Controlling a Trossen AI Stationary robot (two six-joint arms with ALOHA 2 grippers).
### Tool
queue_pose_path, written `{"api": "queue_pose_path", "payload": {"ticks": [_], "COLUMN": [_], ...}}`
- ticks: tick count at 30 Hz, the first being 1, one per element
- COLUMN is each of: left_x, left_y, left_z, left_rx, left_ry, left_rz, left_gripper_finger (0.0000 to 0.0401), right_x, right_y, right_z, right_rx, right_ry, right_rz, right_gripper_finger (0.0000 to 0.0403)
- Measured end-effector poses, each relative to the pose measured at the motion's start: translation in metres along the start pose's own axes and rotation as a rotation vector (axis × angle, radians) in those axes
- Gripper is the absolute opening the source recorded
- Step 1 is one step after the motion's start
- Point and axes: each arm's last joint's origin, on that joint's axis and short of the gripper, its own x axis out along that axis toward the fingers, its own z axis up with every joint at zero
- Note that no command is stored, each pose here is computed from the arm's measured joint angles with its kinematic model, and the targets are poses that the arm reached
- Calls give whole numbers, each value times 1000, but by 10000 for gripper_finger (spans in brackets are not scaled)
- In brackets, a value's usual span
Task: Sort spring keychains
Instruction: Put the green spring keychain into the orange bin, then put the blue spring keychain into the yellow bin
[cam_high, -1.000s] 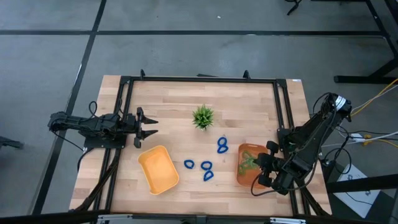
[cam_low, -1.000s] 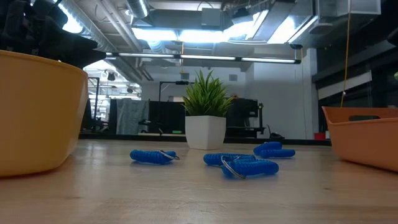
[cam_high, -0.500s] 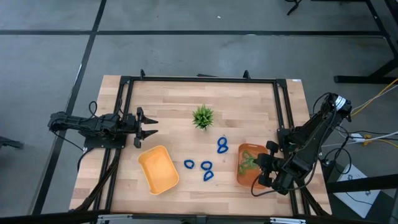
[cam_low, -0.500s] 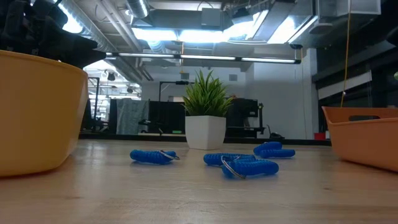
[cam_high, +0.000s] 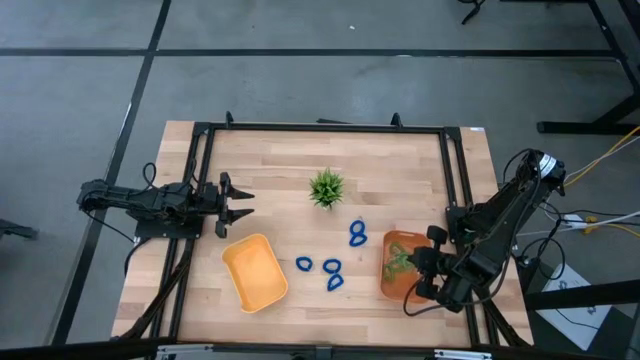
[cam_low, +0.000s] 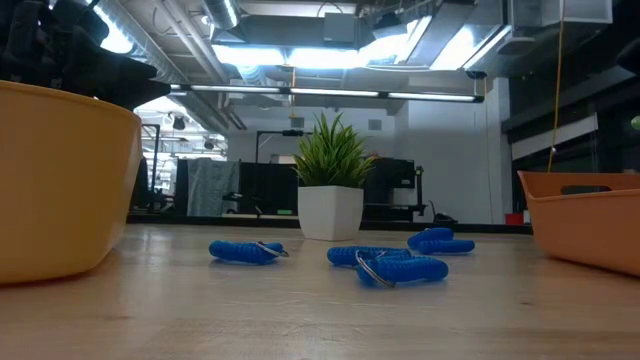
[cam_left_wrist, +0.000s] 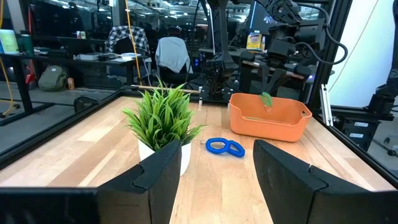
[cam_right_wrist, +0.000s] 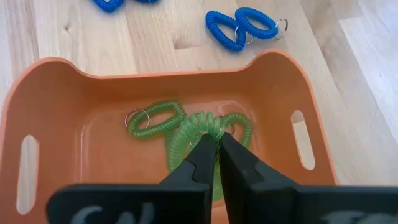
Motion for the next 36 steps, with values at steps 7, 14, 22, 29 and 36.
{"api": "queue_pose_path", "payload": {"ticks": [7, 14, 22, 29, 36], "left_x": [0, 0, 0, 0, 0], "left_y": [0, 0, 0, 0, 0], "left_z": [0, 0, 0, 0, 0], "left_rx": [0, 0, 0, 0, 0], "left_ry": [0, 0, 0, 0, 0], "left_rz": [0, 0, 0, 0, 0], "left_gripper_finger": [196, 196, 196, 196, 196], "right_x": [0, 0, 0, 0, 0], "right_y": [-1, -2, -2, -2, -2], "right_z": [0, 0, 1, 1, 1], "right_rx": [-17, -36, -54, -56, -56], "right_ry": [4, -11, -34, -34, -34], "right_rz": [-9, -23, -32, -32, -32], "right_gripper_finger": [17, 29, 95, 121, 123]}}
